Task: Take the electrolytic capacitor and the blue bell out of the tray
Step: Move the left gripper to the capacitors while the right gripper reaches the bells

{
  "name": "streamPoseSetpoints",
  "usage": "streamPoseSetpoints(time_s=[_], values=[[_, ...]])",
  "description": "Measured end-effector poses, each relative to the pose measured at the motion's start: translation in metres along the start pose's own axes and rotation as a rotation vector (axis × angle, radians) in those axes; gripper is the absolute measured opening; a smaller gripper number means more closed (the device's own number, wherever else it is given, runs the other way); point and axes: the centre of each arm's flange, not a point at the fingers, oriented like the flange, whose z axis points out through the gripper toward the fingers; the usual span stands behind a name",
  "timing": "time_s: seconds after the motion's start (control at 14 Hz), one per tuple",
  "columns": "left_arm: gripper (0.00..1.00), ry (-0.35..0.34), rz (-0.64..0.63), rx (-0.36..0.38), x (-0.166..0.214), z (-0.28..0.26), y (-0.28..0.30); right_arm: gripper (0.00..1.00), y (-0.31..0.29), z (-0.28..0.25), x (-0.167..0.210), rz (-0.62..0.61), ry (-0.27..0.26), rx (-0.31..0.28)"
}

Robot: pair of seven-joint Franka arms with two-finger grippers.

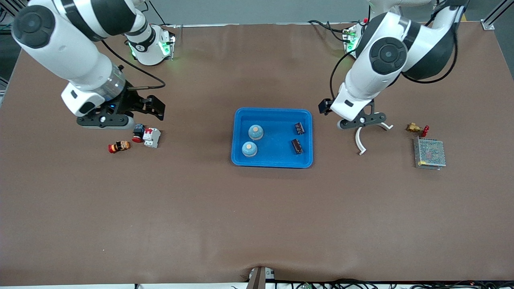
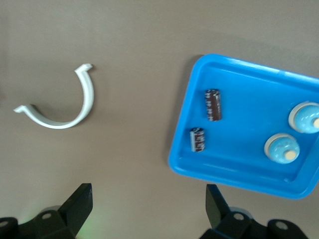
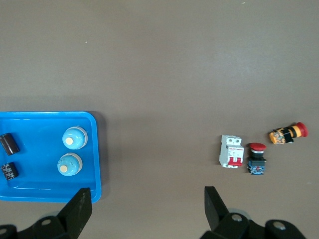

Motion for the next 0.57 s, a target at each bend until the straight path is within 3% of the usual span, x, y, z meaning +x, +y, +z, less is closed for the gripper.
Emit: streamPoseSetpoints(time_s=[0.57], values=[[1.00, 0.013, -0.146, -0.078, -0.051, 0.118, 0.057, 1.00, -0.043, 0.047, 0.002, 0.005, 0.010, 0.007]])
